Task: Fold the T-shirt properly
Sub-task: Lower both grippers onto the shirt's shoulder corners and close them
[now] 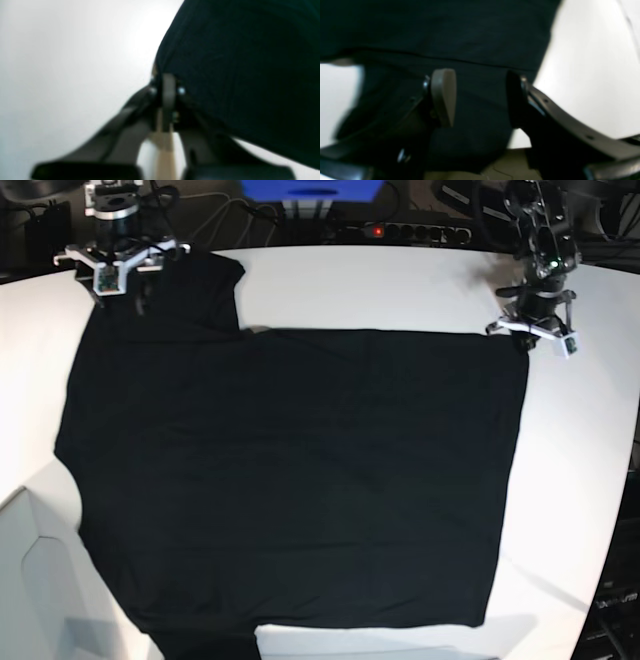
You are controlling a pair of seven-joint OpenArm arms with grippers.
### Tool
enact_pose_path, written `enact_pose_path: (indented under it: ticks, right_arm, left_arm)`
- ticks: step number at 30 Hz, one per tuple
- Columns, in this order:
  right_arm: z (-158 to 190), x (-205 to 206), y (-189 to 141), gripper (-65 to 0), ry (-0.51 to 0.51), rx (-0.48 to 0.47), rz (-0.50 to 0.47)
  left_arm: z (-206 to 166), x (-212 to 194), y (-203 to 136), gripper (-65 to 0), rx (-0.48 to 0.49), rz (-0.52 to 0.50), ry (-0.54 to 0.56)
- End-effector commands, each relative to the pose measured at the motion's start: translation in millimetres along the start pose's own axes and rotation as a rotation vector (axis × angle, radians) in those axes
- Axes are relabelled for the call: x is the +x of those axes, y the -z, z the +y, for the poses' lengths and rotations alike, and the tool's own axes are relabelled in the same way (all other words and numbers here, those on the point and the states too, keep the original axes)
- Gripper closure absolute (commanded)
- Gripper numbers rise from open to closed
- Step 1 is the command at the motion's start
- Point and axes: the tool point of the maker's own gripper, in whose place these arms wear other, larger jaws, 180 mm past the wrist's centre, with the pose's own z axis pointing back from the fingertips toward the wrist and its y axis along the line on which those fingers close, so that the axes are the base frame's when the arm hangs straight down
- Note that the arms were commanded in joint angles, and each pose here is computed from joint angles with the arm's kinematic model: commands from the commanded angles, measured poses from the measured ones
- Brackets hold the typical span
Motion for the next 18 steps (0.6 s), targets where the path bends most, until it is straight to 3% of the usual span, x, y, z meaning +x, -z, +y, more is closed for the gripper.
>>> enact_pose_path:
  ticks: [1,5,13,18]
  right_arm:
    - [-5,8,0,-33.0,-0.006,-0.012,-0.025]
    - [-21,5,10,-33.2,-0.007,-0.057,0.029]
    - [-23,-8,24,-42.9,0.012,-0.071,0.169]
    - [-24,-17,30,-43.6,0.029,-0.077,0.264]
  left_arm:
    - [3,-2,-2,0.0,0.003,0.018,0.008]
    - [2,0,-4,0.0,0.0,0.011,0.009]
    - [-6,13,-17,0.0,-0.019,-0.033,0.036]
    - [-7,13,-20,0.0,-0.022,-0.036,0.042]
